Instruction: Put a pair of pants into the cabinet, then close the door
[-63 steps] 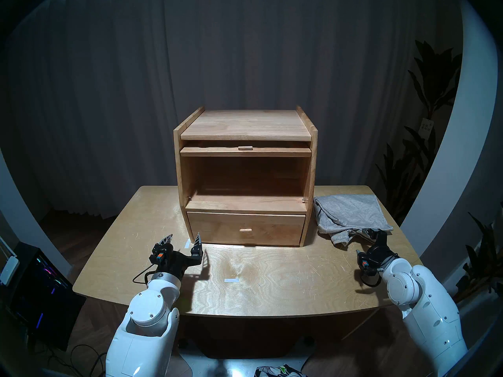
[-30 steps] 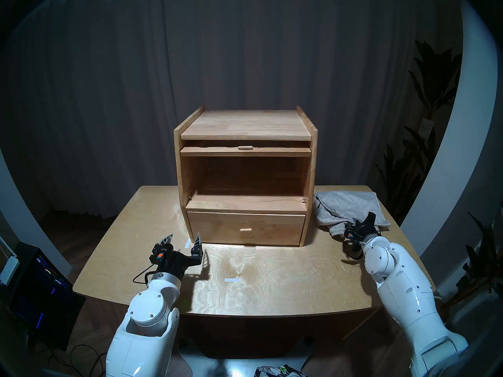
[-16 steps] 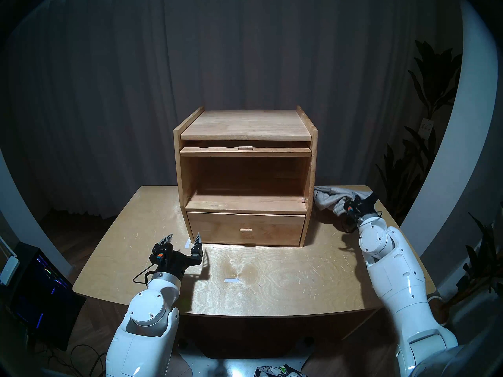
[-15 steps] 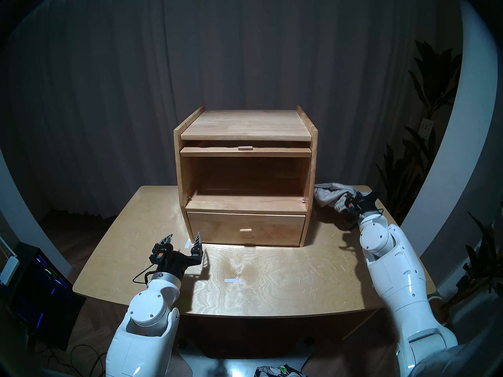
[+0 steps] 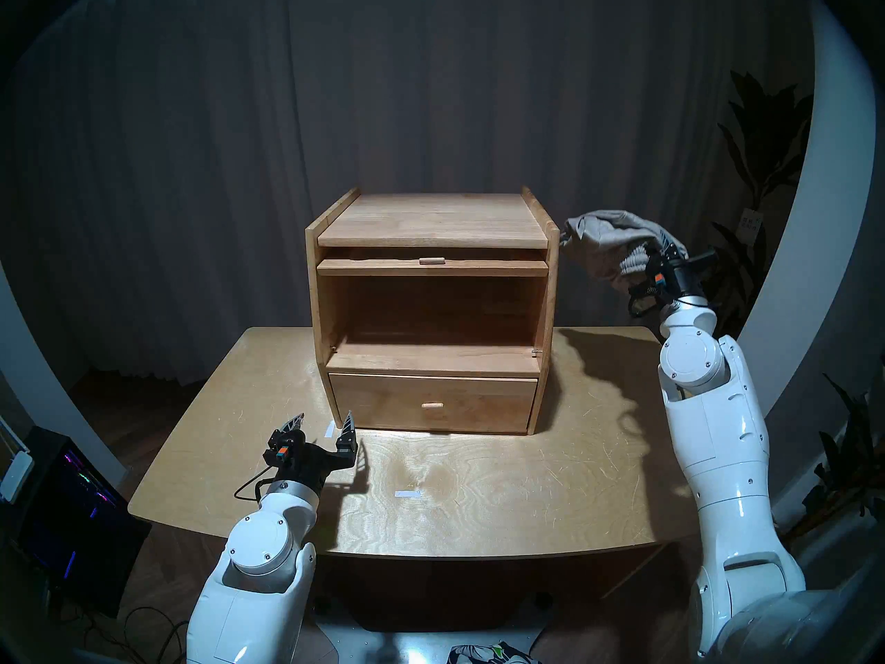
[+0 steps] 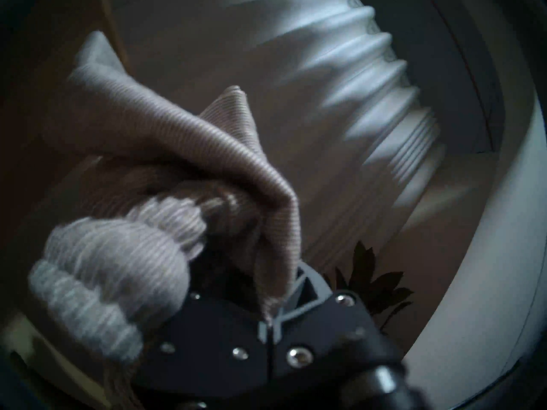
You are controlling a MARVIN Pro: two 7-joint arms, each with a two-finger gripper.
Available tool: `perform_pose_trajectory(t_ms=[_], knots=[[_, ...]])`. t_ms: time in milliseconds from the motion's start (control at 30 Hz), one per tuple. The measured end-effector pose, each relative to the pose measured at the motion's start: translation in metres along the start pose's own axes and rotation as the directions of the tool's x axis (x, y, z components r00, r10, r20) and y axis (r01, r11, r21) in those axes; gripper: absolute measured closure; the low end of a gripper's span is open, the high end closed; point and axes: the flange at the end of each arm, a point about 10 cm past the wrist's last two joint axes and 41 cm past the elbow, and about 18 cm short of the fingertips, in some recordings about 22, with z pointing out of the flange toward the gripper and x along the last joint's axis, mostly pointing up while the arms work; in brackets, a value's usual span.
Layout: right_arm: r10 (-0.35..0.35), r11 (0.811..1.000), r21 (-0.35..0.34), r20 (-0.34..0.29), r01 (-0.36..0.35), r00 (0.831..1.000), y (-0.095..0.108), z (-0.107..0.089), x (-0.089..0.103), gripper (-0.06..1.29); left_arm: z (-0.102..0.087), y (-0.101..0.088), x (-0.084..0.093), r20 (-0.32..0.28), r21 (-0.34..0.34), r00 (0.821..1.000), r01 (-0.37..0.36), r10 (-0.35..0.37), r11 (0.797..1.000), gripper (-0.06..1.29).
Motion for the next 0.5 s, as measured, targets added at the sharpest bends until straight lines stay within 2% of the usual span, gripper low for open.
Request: perform_pose_trajectory(t_ms=[133, 233, 367, 500], knots=[[0.060, 0.997, -0.047, -0.098, -0.064, 0.993, 0.007, 0.011, 0.030, 1.24, 0.000, 0.000, -0.001, 0.002, 0.000, 1.000, 0.000, 0.000, 1.000, -0.02], [0.103, 0.991, -0.065, -0.179, -0.116, 0.978, 0.008, 0.018, 0.056, 1.24, 0.000, 0.000, -0.002, 0.004, 0.000, 1.000, 0.000, 0.000, 1.000, -0.02], [0.157, 0.979, -0.080, -0.298, -0.189, 0.941, 0.009, 0.025, 0.093, 1.24, 0.000, 0.000, -0.003, 0.007, 0.000, 1.000, 0.000, 0.000, 1.000, -0.02], [0.205, 0.961, -0.086, -0.418, -0.263, 0.885, 0.013, 0.030, 0.133, 1.24, 0.000, 0.000, -0.004, 0.009, 0.000, 1.000, -0.001, 0.001, 1.000, -0.02]])
